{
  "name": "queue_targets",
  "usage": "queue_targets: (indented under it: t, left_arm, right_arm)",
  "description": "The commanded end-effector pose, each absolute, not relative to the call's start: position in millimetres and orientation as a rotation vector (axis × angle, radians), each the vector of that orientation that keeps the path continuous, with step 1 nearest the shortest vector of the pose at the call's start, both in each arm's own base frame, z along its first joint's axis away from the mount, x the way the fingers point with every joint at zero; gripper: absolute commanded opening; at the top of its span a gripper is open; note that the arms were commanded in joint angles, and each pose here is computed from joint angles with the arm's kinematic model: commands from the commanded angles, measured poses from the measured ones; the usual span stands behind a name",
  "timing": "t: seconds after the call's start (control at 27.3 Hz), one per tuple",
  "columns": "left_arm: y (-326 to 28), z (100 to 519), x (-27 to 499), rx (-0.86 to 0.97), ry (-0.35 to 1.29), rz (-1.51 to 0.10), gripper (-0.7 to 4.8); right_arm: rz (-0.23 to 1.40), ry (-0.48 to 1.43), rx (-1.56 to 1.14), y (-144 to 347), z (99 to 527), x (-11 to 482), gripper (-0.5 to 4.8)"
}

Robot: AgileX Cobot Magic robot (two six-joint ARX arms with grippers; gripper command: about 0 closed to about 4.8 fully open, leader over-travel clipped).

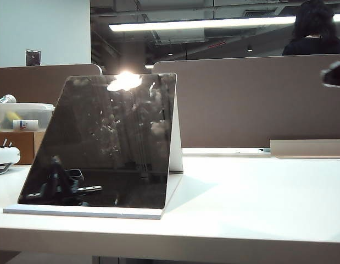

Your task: Push the center of the mirror on the table forward to move it for a short distance.

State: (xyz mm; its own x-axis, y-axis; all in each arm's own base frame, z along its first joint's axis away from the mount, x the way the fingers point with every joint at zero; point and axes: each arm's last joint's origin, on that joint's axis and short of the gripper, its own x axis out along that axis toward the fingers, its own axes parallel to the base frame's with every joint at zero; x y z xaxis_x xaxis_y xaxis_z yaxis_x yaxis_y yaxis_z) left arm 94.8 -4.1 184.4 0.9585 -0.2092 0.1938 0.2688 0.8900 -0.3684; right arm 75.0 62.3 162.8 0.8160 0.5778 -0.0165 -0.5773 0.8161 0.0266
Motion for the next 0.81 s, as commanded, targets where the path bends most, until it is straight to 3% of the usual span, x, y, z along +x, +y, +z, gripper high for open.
queue_targets:
  t: [0.04, 0.37, 0.81]
  left_arm:
    - [-9.9, 194.1, 90.5, -0.546, -0.165, -0.489, -0.05]
    - [-29.7, 197.5, 85.0, -0.677, -0.097, -0.721, -0.05]
    - [-65.7, 190.0, 85.9, -0.651, 0.036, -0.639, -0.05]
  right_arm:
    - [0.720, 0.018, 0.025, 70.1, 162.7, 68.2, -0.05]
    - [0.871, 0.077, -0.012, 82.7, 157.4, 59.0, -0.05]
    - [0.877, 0.142, -0.052, 86.3, 151.3, 60.3, -0.05]
